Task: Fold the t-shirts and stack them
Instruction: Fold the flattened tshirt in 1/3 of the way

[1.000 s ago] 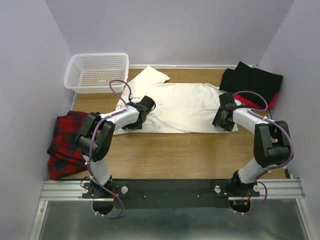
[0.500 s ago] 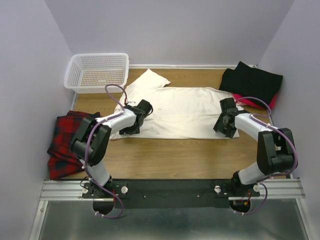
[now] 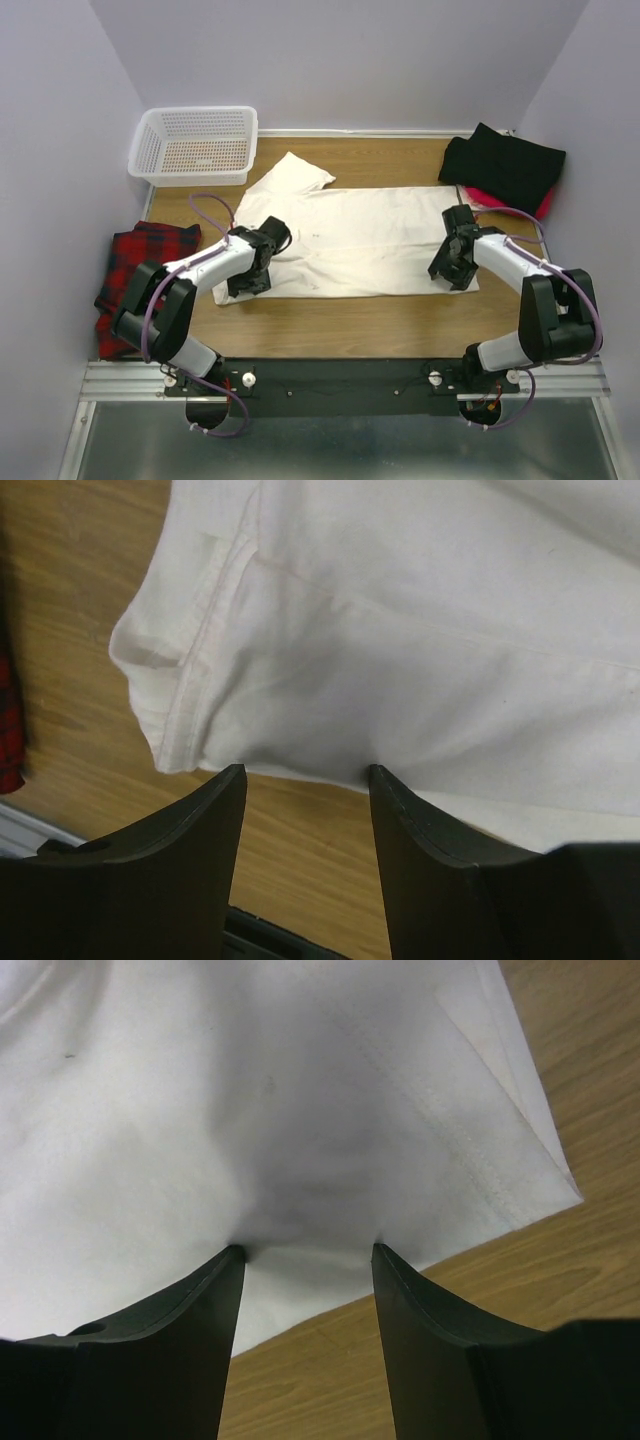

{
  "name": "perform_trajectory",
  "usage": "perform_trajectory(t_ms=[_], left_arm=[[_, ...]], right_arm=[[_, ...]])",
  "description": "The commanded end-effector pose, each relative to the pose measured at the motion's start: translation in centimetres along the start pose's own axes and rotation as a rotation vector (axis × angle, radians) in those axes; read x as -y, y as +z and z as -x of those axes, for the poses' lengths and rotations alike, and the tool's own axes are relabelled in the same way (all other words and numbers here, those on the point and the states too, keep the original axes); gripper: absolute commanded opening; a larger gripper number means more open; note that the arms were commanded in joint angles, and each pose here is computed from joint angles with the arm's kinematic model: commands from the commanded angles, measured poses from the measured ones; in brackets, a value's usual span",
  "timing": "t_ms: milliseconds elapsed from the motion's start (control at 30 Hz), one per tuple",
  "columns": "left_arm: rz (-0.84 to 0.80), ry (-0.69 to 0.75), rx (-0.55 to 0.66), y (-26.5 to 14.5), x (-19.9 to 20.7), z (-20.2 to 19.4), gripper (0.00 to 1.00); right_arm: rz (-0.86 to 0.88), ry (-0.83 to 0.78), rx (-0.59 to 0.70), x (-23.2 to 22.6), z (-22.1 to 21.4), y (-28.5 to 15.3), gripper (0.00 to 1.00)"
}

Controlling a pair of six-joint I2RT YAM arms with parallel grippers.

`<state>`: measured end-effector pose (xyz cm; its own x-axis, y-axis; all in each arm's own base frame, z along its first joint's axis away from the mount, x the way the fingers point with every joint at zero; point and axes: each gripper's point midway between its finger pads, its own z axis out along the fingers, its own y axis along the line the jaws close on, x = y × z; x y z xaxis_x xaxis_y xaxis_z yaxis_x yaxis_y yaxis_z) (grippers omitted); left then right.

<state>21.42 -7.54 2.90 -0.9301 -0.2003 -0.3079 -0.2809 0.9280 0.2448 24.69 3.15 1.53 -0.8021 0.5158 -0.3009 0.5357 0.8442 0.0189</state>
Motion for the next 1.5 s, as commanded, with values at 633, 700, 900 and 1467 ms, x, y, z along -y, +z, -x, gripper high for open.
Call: perform_trajectory(t_ms=[633,700,900,1467], left_arm=[[-0.133,-0.216,0.332,-5.9,1.4,15.0,0.60],[-0.137,-0.209,0.300,-4.2,1.1,15.4,0.60],[-0.093,-0.226,0.260,-0.6,-0.6,16.3,0.59],[-0.112,-0.166,0.194,2.9,0.5,16.3,0.38]], right_arm=[[0.323,-0.069,0.239,-8.9,10.4,-9.7,0.61],[0.361,-0.086,0.239,-9.9,10.6,-9.7,0.61],[0.387,-0.162,0.214,-12.7,9.5,-8.2,0.61],[0.335,-0.166,0.195,-13.4,7.3,-6.6,0.61]])
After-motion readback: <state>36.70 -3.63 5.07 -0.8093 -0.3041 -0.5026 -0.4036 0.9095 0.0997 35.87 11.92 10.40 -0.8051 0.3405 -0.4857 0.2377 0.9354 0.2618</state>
